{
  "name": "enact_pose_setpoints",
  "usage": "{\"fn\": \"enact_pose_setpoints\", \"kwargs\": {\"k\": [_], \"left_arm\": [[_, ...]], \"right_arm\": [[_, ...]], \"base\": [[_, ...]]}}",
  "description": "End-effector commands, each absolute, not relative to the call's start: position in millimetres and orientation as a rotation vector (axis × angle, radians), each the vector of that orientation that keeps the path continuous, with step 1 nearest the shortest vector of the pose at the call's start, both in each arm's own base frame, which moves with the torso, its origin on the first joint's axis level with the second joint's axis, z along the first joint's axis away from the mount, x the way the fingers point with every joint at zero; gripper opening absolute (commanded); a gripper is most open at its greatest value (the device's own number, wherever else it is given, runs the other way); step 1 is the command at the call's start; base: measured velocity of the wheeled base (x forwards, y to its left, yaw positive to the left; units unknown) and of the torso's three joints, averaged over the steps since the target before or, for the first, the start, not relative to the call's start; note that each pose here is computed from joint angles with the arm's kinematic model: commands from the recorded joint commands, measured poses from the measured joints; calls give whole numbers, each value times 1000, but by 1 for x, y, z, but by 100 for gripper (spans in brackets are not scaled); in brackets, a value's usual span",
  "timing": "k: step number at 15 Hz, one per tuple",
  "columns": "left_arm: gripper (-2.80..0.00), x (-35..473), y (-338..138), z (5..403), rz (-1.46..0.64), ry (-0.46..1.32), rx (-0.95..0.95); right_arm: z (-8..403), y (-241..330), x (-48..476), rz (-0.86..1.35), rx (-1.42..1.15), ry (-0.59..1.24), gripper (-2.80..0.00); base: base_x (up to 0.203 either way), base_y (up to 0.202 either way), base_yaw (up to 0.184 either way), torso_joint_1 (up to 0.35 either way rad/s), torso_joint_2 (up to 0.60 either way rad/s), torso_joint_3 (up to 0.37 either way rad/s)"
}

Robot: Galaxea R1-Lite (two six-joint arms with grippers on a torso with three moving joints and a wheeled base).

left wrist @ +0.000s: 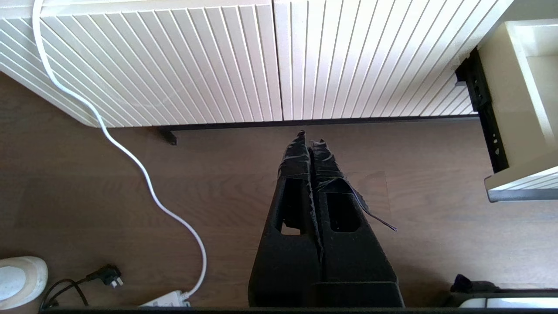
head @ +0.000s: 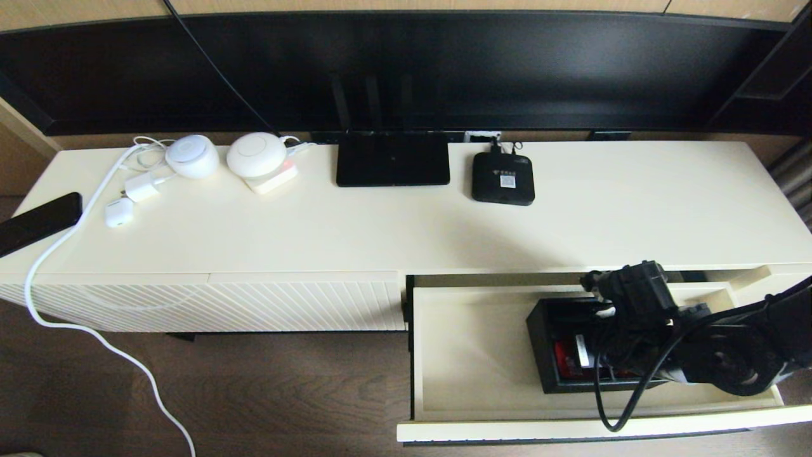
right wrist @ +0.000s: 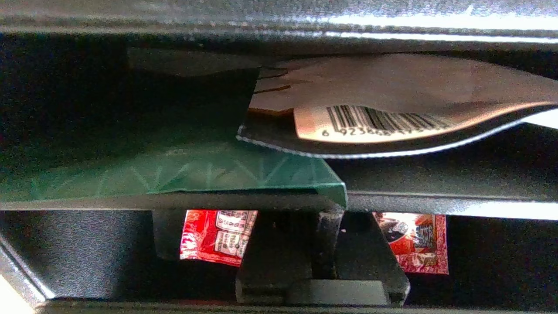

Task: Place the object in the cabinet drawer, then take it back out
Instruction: Put the storage box in the drawer

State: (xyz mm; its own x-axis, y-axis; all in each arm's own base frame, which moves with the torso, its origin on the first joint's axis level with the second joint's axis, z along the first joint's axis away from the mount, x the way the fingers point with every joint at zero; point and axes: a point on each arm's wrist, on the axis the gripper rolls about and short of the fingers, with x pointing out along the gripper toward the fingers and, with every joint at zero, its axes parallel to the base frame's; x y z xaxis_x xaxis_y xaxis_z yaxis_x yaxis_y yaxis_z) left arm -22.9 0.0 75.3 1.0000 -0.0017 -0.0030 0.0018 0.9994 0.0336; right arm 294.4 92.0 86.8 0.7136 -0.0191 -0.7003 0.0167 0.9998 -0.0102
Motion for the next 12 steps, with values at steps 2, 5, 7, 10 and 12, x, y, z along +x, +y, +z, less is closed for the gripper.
{"fn": "enact_pose_setpoints", "kwargs": {"k": [2,5,7,10,12], "left_arm": [[-280,-23,0,75,-2,5,34],[-280,-23,0,75,-2,5,34],[-280,-23,0,75,-2,6,34],[-280,-23,0,75,-2,6,34],[-280,-23,0,75,-2,4,34]], "right_arm": [[76,93,300,-27,-8,788,-280],[76,93,301,-41,-11,779,0],[77,93,301,-41,-10,777,0],[94,91,295,-35,2,732,0],[122,86,282,-17,1,653,0]], "base": [[0,0,0,0,0,0],[0,0,0,0,0,0],[0,0,0,0,0,0],[0,0,0,0,0,0],[0,0,0,0,0,0]]}}
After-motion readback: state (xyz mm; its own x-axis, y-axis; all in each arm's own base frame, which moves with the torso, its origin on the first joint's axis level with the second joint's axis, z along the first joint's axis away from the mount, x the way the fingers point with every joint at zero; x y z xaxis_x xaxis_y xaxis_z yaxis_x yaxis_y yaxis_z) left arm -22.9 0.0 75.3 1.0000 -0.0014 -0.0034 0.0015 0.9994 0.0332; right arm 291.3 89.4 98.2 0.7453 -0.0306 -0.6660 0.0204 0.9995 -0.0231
